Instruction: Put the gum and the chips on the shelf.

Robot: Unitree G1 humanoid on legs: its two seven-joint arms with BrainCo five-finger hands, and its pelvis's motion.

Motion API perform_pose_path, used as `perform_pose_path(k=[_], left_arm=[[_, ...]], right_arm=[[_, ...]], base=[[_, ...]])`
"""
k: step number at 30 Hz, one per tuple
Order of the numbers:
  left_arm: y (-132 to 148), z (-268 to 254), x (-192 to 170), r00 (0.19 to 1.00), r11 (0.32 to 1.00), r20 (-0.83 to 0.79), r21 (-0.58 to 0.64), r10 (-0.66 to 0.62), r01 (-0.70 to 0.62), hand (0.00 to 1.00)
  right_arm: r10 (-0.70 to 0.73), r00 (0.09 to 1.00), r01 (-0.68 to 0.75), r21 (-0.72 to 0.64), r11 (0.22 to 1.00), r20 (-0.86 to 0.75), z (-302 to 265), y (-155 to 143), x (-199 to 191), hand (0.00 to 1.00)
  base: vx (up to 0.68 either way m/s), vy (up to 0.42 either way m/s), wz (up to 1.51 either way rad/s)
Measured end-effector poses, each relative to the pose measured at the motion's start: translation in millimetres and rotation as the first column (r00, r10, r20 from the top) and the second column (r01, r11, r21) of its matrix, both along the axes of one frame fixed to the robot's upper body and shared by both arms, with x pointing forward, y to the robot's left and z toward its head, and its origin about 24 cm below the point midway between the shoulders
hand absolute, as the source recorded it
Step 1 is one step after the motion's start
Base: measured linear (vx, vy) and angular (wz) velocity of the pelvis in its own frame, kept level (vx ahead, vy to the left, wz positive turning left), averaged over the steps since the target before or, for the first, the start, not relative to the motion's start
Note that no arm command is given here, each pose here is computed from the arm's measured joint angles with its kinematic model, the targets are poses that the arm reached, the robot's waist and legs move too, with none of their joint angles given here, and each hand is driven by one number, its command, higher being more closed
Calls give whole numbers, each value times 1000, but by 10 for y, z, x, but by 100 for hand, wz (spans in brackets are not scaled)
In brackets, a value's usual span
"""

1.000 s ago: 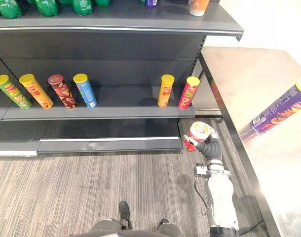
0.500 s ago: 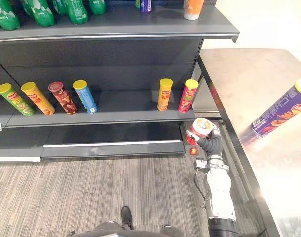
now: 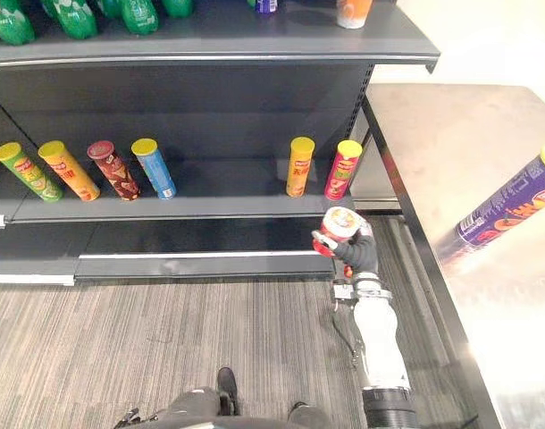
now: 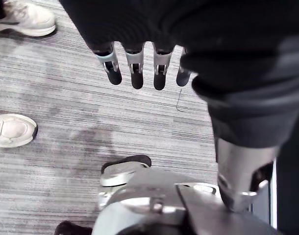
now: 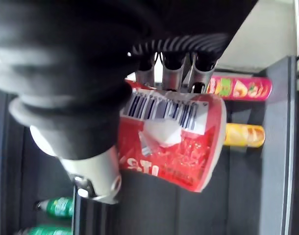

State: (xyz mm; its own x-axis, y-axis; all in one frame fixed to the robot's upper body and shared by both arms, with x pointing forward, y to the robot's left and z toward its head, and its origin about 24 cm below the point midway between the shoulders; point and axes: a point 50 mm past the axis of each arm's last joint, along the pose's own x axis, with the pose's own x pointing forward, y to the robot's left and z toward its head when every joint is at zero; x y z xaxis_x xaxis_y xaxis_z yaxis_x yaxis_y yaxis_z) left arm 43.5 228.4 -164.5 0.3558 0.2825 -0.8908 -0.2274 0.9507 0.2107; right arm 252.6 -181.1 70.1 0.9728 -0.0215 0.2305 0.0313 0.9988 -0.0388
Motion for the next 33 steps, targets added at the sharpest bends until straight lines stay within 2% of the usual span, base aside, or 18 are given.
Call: perform_pose_path(k=[9, 12, 15, 24, 29, 33], left_arm=[[35, 4, -34, 1000, 999, -8, 26, 24, -24, 0], [-3, -9, -48, 1000, 1000, -19, 21, 17, -16, 0], [102, 24, 16, 1000, 998, -3, 56, -1, 1, 0], [156, 43, 65, 997, 994, -14, 79, -81, 82, 0], [209, 69, 147, 997, 993, 11, 90, -76, 75, 0], [87, 36, 141, 999, 998, 20, 51, -43, 42, 0]], right_arm=[[62, 996, -63, 18, 998, 63, 143, 102, 10, 100], [42, 997, -40, -27, 999, 70, 182, -17, 22, 100], [35, 997, -35, -5, 999, 74, 187, 3, 22, 100], [-2, 998, 5, -39, 999, 60, 158, -43, -3, 100], [-2, 999, 4, -42, 999, 49, 136, -50, 4, 100], [0, 999, 3, -56, 998, 45, 134, -72, 1, 100]], base=[[25, 33, -18], [176, 334, -35], [161, 327, -26], [58, 296, -57], [70, 11, -17], [73, -139, -1]])
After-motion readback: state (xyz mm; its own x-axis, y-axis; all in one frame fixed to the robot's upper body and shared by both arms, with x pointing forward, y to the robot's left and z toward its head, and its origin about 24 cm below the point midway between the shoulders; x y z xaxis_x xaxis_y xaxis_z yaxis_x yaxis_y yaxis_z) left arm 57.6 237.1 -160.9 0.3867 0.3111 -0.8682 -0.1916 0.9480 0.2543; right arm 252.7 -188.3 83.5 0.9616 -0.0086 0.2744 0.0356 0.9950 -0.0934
